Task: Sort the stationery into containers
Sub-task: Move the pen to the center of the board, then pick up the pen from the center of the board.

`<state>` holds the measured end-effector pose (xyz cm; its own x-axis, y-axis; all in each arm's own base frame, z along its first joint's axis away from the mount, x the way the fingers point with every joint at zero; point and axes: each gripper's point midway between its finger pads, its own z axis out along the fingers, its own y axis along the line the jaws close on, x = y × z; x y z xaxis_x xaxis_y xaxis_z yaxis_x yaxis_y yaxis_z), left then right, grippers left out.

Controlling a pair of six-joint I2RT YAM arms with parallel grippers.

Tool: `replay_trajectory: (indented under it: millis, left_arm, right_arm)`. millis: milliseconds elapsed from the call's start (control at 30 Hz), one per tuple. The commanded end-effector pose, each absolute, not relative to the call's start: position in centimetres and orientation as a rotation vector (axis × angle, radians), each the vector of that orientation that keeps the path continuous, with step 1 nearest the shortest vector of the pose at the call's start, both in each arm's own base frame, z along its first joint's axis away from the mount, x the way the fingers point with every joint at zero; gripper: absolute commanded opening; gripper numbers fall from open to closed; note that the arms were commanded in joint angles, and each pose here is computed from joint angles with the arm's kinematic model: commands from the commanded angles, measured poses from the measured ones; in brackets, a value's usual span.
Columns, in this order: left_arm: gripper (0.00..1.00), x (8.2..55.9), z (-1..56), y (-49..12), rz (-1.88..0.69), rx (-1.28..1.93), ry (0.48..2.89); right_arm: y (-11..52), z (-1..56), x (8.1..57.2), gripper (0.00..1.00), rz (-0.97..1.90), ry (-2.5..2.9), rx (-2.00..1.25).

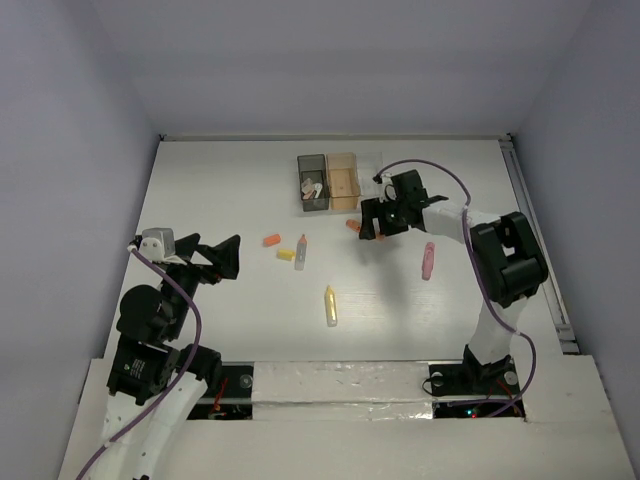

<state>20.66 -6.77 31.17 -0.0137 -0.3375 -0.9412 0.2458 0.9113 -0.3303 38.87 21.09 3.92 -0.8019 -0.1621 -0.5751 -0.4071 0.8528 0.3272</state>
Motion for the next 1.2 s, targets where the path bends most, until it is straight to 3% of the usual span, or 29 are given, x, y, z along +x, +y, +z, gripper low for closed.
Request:
replay_trajectory:
  millis: [0, 533, 900, 1167]
  left_arm:
    - [0.99, 20.8, 32.5, -7.1, -0.484, -0.064, 1.469]
    - [0.99, 20.7, 32.6, -7.0, -0.483, -0.067, 1.463]
    - [0.99, 20.6, 32.6, -7.0, -0.484, -0.071, 1.463]
    - [0.99, 20.6, 32.6, -7.1, -0.486, -0.066, 1.462]
  right_arm:
    - [22.4, 5.3, 40.3, 0.84, 0.643, 2.402, -0.463]
    - [27.6, 3.3, 31.9, 0.79, 0.694, 2.512, -0.463]
    - [24.4, 4.3, 37.3, 0.79, 0.302, 2.454, -0.195]
    - [24.6, 3.3, 41.0, 0.77, 0.186, 2.429, -0.107]
